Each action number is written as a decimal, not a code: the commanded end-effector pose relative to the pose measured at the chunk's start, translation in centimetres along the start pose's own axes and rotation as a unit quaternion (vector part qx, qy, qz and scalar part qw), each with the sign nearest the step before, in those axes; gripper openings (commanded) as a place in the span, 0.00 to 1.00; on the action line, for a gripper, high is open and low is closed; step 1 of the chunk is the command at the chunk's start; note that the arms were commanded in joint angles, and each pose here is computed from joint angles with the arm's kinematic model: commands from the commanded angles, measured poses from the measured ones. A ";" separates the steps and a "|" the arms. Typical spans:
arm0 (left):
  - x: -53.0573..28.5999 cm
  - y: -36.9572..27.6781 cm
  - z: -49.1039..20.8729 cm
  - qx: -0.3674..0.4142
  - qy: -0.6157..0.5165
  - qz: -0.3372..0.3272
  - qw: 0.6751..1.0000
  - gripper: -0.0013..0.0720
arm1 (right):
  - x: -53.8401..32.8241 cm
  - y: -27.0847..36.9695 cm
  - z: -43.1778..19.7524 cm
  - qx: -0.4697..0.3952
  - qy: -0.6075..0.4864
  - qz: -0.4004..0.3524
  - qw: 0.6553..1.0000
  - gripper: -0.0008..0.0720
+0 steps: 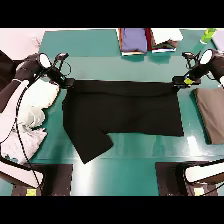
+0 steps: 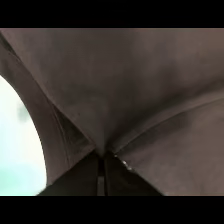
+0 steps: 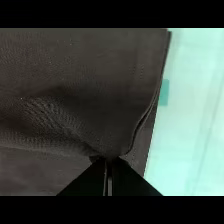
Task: Fold the shirts.
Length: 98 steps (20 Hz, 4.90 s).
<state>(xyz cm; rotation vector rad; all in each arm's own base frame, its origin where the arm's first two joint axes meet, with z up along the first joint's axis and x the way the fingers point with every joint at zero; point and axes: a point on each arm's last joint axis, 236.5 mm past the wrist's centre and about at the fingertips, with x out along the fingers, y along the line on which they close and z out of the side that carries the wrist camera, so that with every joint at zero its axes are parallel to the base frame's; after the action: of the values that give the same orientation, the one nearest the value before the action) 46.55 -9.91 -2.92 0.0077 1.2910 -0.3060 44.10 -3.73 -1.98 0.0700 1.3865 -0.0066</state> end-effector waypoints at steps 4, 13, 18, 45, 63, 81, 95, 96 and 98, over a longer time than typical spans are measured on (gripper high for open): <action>-1.3 -0.1 -1.6 -0.021 0.023 0.005 0.999 0.68 | -1.2 -0.9 0.1 0.015 -0.011 -0.002 1.000 0.55; -7.0 -0.2 -11.6 -0.069 0.058 0.041 0.995 0.68 | -6.7 -2.9 -8.8 0.056 -0.015 -0.010 0.998 0.73; -5.1 -1.1 -21.6 -0.109 0.104 0.032 0.988 0.68 | -2.8 -0.3 -17.2 0.070 0.064 0.027 0.995 0.80; -3.0 -6.2 -26.1 -0.159 0.104 -0.075 0.979 0.68 | 2.5 2.3 -22.3 0.058 0.110 0.020 0.992 0.04; -0.4 -7.7 -24.5 -0.147 0.081 -0.125 0.978 0.06 | 2.0 2.4 -23.0 0.058 0.122 0.021 0.991 0.04; -17.3 -7.8 -18.7 -0.013 -0.071 -0.065 0.995 0.06 | -11.4 -0.2 -22.9 0.090 -0.040 0.004 0.995 0.04; -5.1 -1.6 -2.3 -0.017 -0.108 -0.005 0.994 0.06 | -2.9 1.1 -6.1 0.045 0.018 0.024 0.999 0.04; -4.4 -1.3 -1.5 -0.014 -0.112 -0.004 0.994 0.06 | -2.4 1.1 -5.3 0.046 0.020 0.024 0.998 0.04; -3.3 -1.1 -0.5 -0.020 -0.118 -0.005 0.993 0.06 | -1.2 0.9 -4.2 0.054 0.031 0.025 0.998 0.04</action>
<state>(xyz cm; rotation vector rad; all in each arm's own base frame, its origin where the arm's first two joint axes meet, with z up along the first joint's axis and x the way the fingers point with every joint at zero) 42.06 -10.00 1.47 -0.0655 1.0992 -0.2905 37.39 -2.69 0.05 0.1822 1.4215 -0.0339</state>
